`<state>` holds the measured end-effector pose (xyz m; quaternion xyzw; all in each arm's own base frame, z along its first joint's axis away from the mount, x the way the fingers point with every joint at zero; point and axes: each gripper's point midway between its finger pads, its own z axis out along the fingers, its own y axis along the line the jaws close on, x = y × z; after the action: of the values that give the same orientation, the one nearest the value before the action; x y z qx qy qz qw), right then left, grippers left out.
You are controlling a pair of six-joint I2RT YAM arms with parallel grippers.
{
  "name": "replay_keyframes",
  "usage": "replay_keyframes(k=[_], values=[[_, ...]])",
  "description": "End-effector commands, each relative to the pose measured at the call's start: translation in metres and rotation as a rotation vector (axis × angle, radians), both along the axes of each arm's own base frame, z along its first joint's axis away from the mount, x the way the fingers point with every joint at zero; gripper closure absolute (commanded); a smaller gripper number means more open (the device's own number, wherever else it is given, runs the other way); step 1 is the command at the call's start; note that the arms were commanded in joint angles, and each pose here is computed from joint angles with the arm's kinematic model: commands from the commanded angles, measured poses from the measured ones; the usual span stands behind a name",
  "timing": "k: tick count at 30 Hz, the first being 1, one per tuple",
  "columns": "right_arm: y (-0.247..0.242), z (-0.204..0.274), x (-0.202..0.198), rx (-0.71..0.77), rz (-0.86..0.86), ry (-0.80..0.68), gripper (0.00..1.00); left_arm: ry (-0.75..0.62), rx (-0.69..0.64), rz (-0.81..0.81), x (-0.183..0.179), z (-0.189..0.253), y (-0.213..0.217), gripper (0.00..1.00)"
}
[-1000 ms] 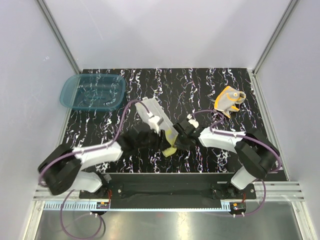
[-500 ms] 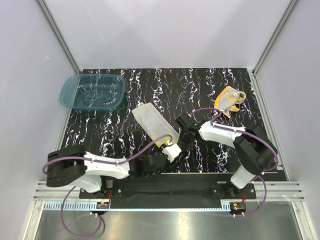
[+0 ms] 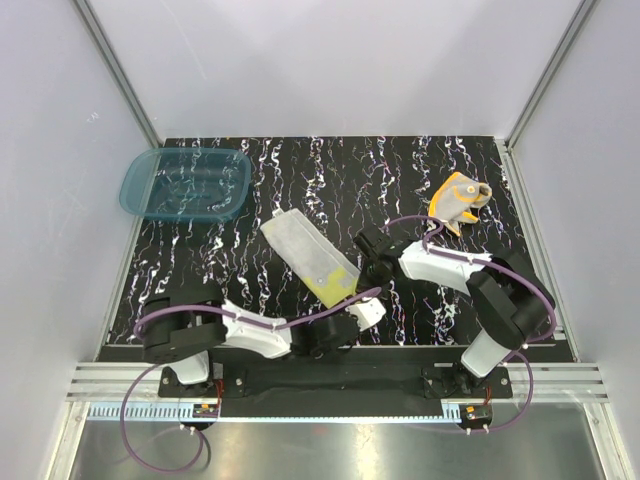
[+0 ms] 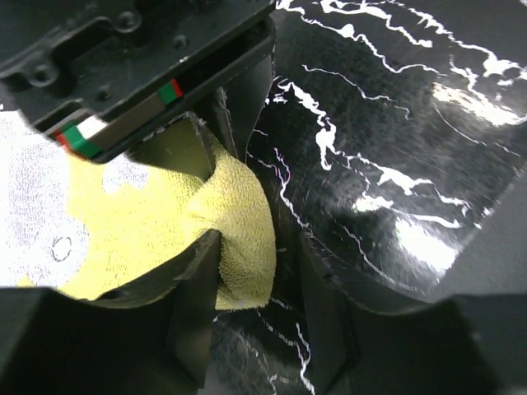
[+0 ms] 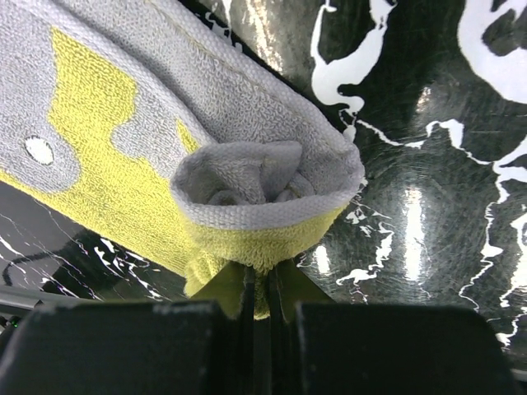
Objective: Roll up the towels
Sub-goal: Roll the towel
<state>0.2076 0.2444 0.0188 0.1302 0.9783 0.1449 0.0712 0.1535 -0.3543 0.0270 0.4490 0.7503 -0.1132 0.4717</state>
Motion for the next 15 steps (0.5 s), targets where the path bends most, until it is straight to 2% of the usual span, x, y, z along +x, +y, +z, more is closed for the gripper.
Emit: replay_keyframes(k=[1,3,8,12,14,15], values=[[-0.007,0.001,-0.014,-0.004,0.022,0.049,1.0,-0.023,-0.026,0.026,0.008,0.008,-0.019,0.58],[-0.008,0.002,-0.015,0.005,0.023,0.052,0.99,-0.022,-0.013,0.025,0.008,0.005,-0.02,0.63],[-0.011,0.002,-0.022,0.017,0.021,0.064,0.99,-0.011,-0.004,0.012,0.006,0.002,-0.022,0.83],[-0.016,0.007,-0.023,0.009,0.011,0.048,0.93,0.069,-0.054,-0.022,0.002,0.004,-0.025,0.85],[-0.019,0.013,-0.02,0.001,0.007,0.029,0.81,0.13,-0.103,-0.025,0.001,0.007,-0.024,0.85],[-0.022,0.018,-0.019,-0.01,0.006,0.01,0.63,0.174,-0.126,-0.051,-0.004,0.008,-0.026,0.85]])
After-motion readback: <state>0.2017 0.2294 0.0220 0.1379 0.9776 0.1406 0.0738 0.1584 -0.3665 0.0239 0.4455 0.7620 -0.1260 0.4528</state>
